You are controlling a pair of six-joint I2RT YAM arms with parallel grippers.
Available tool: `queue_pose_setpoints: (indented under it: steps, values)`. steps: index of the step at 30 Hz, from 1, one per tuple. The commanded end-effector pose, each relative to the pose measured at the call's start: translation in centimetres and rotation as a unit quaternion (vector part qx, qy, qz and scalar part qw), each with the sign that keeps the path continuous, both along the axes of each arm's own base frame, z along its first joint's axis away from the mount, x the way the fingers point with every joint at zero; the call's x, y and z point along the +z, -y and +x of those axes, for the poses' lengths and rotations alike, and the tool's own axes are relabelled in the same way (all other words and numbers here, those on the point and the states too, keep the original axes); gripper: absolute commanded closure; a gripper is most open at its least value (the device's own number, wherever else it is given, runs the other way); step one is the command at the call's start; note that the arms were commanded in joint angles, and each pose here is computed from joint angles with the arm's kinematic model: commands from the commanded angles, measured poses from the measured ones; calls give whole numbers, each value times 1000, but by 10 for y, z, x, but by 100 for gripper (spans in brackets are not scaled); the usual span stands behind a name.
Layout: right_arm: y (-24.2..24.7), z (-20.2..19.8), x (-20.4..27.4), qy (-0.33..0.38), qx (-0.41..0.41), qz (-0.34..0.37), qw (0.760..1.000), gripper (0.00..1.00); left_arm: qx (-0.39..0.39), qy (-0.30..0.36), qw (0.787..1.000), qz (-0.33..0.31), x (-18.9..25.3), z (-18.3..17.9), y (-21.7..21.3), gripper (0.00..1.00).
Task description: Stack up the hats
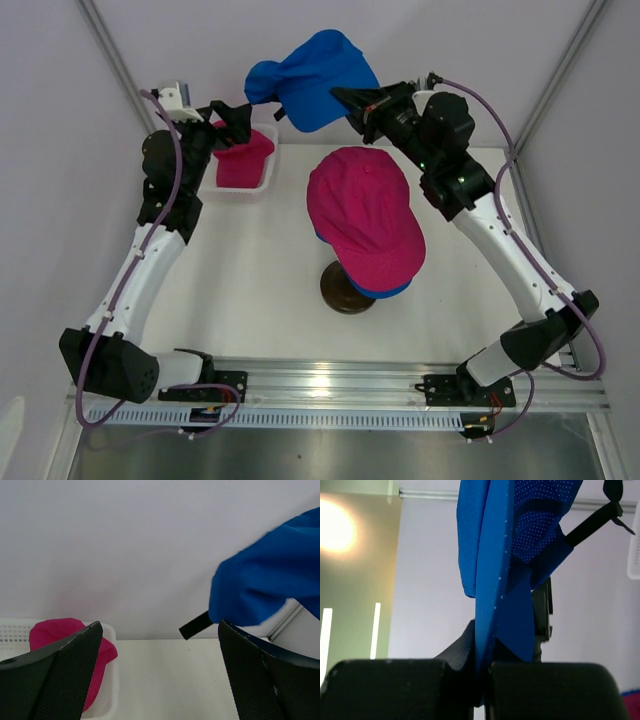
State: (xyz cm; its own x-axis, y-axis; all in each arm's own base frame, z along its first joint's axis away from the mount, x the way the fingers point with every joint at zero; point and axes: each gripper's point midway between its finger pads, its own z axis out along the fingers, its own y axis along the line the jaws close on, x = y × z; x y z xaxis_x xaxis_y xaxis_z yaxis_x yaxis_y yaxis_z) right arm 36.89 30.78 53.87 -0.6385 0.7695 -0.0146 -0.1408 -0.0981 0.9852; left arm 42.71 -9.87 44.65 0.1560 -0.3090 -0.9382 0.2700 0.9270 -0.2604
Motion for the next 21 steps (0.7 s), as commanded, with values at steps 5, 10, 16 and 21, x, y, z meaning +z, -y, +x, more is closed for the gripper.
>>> queue_pose_setpoints:
  steps: [5, 10, 16, 21]
  values:
    - [57, -69, 48, 84, -98, -29, 991, 100, 2, -23, 998, -53, -16, 5, -15, 0]
    - [87, -115, 42, 70, -118, -30, 990, 100, 8, -32, 998, -58, -21, 10, -18, 0]
    - [72, -131, 15, 33, -78, -16, 996, 100, -4, -33, 997, -68, -22, 7, -14, 1]
    - [57, -134, -6, 18, -63, -7, 998, 100, 4, -30, 997, -65, -23, 0, -18, 1]
